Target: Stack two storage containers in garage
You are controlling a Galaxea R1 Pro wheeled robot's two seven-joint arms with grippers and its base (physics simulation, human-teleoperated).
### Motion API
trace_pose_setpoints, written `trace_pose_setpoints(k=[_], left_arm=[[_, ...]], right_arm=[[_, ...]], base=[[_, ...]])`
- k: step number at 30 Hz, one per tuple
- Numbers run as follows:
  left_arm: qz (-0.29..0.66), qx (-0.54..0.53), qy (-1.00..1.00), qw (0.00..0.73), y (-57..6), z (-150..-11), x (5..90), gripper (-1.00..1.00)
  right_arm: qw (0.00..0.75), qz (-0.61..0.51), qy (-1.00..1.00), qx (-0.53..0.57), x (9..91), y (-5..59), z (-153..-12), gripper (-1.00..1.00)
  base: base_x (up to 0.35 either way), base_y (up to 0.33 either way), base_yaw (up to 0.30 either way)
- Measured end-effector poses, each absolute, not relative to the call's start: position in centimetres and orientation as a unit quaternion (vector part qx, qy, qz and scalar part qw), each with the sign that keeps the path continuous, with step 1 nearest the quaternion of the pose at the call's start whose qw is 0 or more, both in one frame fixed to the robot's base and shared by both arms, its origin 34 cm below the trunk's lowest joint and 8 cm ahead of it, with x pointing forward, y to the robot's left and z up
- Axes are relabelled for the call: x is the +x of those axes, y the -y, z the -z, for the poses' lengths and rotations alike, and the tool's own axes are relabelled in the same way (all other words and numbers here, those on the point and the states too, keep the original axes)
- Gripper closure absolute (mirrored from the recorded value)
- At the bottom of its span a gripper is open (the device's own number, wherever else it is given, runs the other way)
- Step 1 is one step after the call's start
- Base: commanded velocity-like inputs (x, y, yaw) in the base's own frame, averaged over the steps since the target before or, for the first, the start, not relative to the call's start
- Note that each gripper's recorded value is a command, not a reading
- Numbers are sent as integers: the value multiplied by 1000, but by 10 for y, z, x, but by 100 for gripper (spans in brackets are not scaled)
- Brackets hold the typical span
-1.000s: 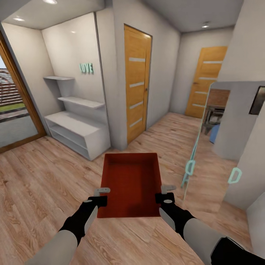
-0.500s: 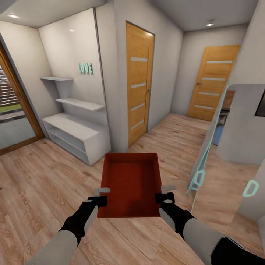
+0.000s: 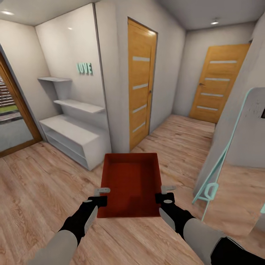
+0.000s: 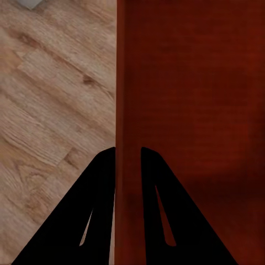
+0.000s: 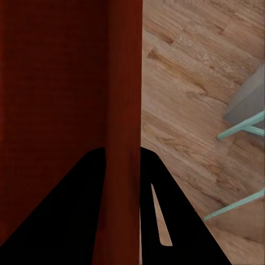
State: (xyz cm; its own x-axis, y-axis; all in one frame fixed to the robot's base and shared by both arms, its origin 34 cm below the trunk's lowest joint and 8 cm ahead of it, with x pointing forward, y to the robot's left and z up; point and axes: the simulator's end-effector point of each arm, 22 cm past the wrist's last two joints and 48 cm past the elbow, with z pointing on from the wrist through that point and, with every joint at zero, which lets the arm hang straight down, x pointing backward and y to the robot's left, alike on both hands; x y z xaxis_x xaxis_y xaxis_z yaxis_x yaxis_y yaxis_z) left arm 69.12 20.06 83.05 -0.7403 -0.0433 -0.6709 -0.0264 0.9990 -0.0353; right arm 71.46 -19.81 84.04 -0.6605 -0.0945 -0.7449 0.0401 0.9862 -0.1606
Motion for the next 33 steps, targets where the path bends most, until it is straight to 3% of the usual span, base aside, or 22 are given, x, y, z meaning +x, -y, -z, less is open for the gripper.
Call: trace_pose_setpoints(k=[11,33], left_arm=[[12,-19,-933,358,-201,-830,691,100],[12,-18,-933,360,-200,-831,691,100]], right_arm=[[410,82,-908,-15,714,198,-840,100],[412,82,-907,-14,714,198,-840,100]], base=[[323,79,-30],[323,79,-243]])
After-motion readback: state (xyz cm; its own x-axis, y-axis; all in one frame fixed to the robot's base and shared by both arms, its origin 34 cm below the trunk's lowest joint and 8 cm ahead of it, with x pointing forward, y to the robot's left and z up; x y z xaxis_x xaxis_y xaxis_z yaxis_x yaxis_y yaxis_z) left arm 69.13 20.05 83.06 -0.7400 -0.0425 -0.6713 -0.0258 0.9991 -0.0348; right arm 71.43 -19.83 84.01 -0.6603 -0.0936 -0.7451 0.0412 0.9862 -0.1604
